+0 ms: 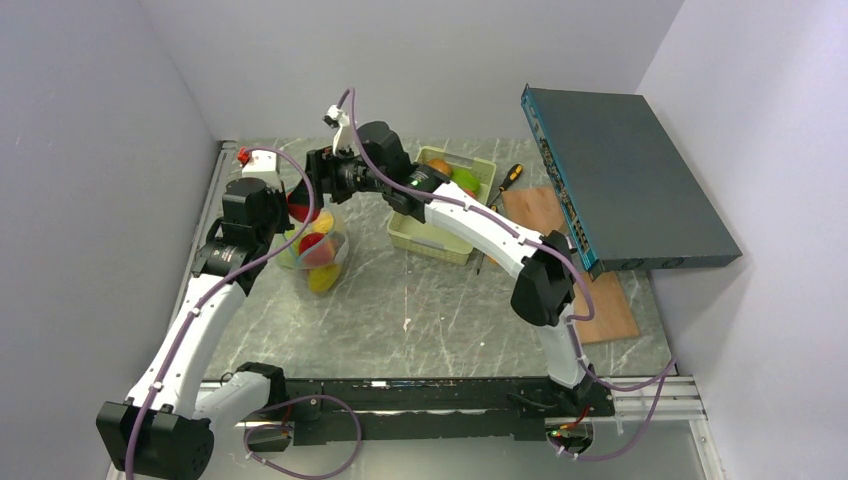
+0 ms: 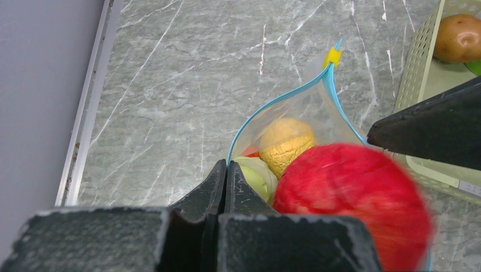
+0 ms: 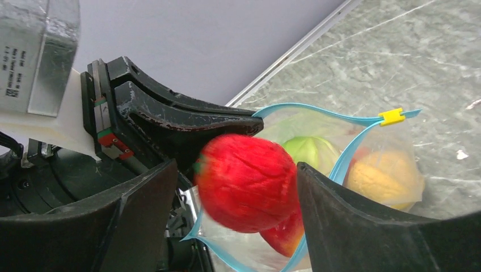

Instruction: Place the food in the zip-top bag and seal the zipper

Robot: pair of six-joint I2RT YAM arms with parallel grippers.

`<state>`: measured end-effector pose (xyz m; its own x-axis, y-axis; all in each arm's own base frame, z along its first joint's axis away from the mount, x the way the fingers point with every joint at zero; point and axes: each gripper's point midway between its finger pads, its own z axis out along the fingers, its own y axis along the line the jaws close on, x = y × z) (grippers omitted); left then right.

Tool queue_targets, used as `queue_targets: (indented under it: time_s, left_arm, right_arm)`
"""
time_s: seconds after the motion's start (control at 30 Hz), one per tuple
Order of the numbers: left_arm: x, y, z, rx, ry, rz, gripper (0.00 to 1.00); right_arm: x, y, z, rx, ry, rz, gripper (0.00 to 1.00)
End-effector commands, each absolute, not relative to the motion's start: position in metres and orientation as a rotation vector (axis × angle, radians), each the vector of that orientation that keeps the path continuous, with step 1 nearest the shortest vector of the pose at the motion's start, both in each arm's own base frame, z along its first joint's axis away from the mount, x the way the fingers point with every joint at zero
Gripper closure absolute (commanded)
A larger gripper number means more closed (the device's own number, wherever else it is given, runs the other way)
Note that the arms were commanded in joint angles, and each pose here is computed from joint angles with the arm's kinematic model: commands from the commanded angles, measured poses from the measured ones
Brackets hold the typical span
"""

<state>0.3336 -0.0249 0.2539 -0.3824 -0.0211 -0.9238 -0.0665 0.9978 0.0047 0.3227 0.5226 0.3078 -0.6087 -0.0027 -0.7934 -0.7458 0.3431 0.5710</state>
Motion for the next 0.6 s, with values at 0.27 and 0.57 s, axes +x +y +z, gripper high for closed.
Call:
queue_targets:
  time_s: [0.27, 0.57]
  left_arm:
    - [0.335, -0.025, 0.271, -0.072, 1.895, 0.038, 1.0]
    - [0.336, -0.026, 0.271, -0.069, 1.897, 0.037, 1.0]
  right_arm:
    - [0.337, 0.52, 0.325, -0.662, 1.85, 1.206, 0.13]
    - [0.342, 0.491, 0.329, -0.61, 1.888, 1.052, 0.22]
